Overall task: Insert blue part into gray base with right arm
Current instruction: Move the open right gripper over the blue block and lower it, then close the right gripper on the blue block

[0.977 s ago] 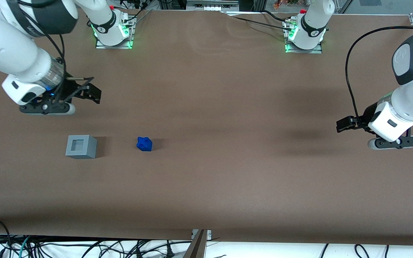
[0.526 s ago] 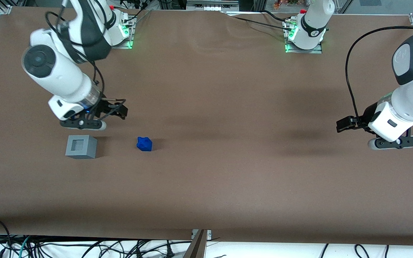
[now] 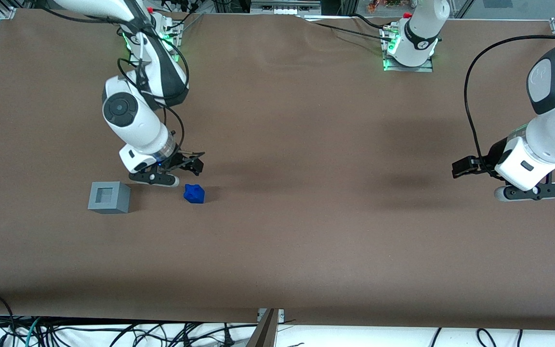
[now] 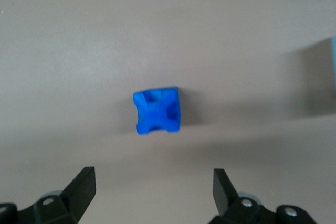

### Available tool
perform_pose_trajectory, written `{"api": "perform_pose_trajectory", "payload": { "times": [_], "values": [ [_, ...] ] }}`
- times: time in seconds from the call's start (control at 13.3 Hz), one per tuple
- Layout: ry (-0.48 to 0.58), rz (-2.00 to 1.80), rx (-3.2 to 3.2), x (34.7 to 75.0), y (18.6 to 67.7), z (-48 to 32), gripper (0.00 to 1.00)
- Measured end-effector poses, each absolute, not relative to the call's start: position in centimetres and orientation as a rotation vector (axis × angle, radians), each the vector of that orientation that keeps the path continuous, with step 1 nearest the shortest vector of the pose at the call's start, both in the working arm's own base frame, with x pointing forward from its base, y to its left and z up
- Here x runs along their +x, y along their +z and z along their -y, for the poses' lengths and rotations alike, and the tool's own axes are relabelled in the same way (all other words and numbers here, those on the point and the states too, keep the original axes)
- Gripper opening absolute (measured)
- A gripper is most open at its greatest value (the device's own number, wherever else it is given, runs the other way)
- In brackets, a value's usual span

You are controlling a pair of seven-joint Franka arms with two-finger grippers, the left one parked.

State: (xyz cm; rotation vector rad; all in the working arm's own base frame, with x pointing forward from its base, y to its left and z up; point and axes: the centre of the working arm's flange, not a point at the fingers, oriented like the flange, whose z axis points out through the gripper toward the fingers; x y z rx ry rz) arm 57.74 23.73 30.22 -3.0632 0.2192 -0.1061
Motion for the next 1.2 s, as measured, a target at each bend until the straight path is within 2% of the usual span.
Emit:
{"api": "perform_pose_trajectory", "payload": {
  "times": [0.38, 0.83, 1.05, 1.2],
  "values": [
    [-0.174, -0.196, -3.046, 58.5, 24.8, -24.5, 0.99],
    [-0.226, -0.143, -3.061, 59.1, 22.9, -24.5, 0.98],
    [-0.228, -0.143, -3.062, 59.5, 22.6, -24.6, 0.92],
    [-0.223, -0.144, -3.065, 59.5, 22.3, -24.5, 0.71]
  ]
}}
